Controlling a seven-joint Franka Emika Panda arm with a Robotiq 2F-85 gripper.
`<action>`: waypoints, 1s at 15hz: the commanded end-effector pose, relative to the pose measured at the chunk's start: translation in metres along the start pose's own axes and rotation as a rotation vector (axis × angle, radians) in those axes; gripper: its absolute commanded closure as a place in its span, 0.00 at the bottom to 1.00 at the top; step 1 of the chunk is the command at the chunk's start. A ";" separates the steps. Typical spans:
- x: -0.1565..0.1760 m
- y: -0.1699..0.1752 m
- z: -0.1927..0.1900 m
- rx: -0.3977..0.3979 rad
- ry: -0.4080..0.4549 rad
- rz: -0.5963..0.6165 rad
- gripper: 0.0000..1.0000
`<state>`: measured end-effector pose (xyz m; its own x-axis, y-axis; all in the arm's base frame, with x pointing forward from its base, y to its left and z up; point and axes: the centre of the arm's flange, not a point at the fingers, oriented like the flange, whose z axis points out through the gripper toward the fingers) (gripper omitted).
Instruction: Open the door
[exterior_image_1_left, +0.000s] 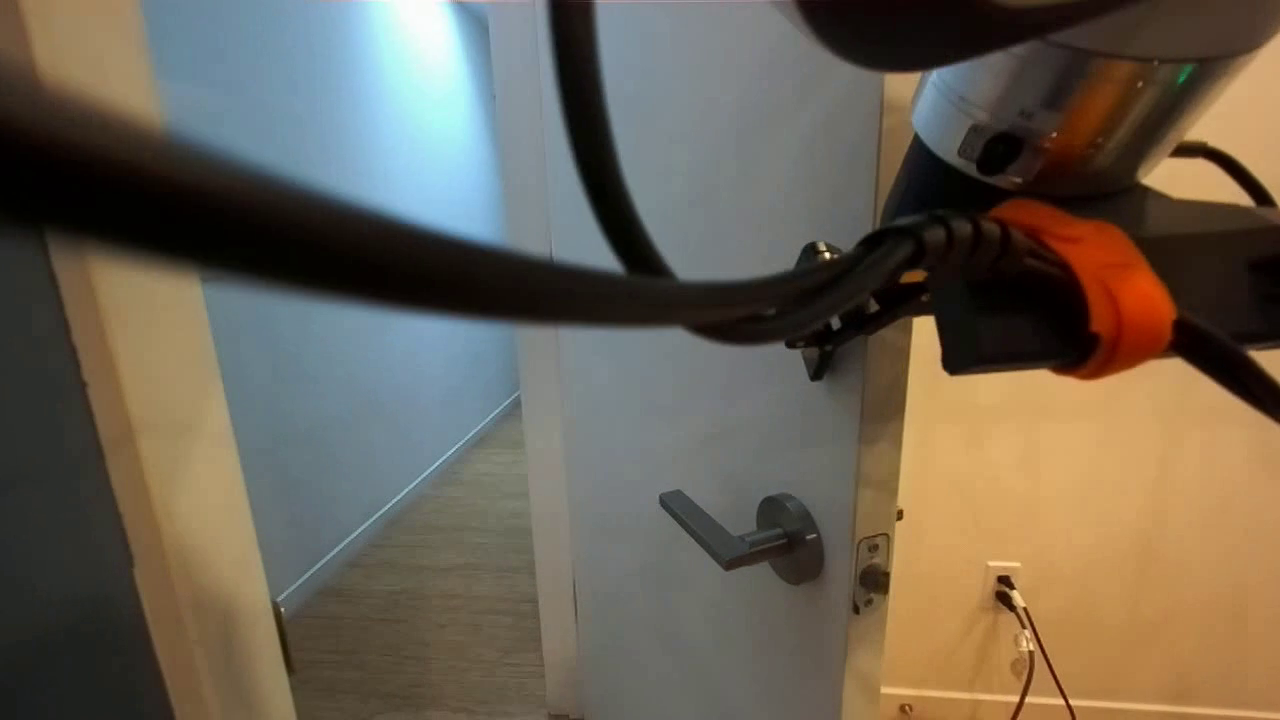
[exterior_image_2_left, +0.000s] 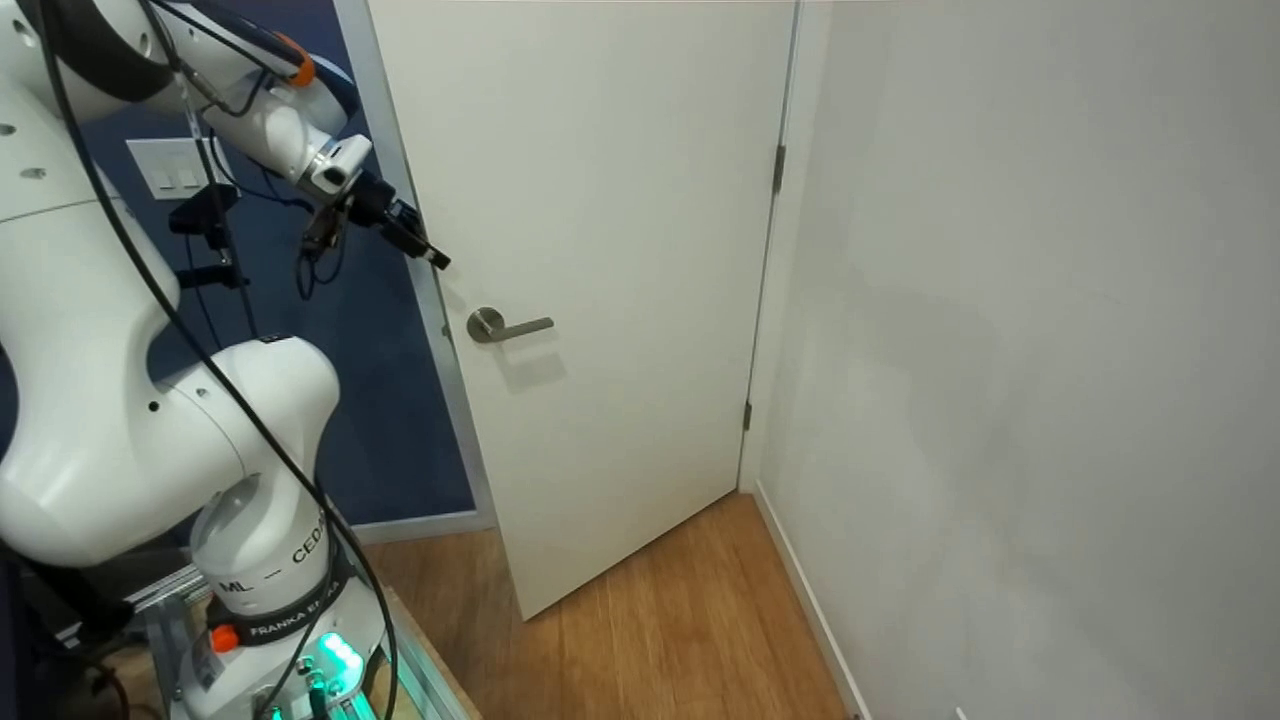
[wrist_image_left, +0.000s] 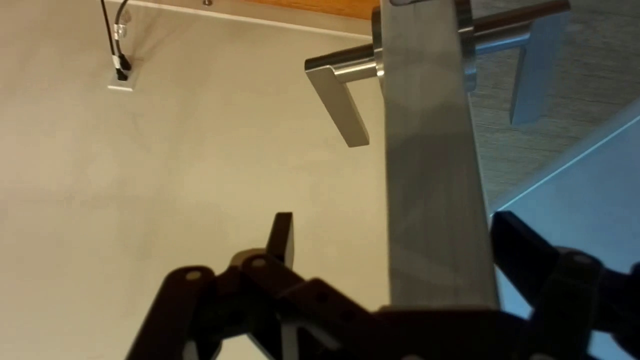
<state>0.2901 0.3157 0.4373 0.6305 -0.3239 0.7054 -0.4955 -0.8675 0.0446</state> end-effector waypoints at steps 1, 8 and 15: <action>0.019 -0.005 -0.069 -0.054 -0.070 0.088 0.00; 0.029 0.028 -0.059 -0.083 -0.150 0.347 0.00; 0.016 0.065 -0.036 -0.228 -0.175 0.619 0.00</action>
<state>0.2872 0.2470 0.4170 0.3599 -0.7515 0.5529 -0.8232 -0.5347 -0.1909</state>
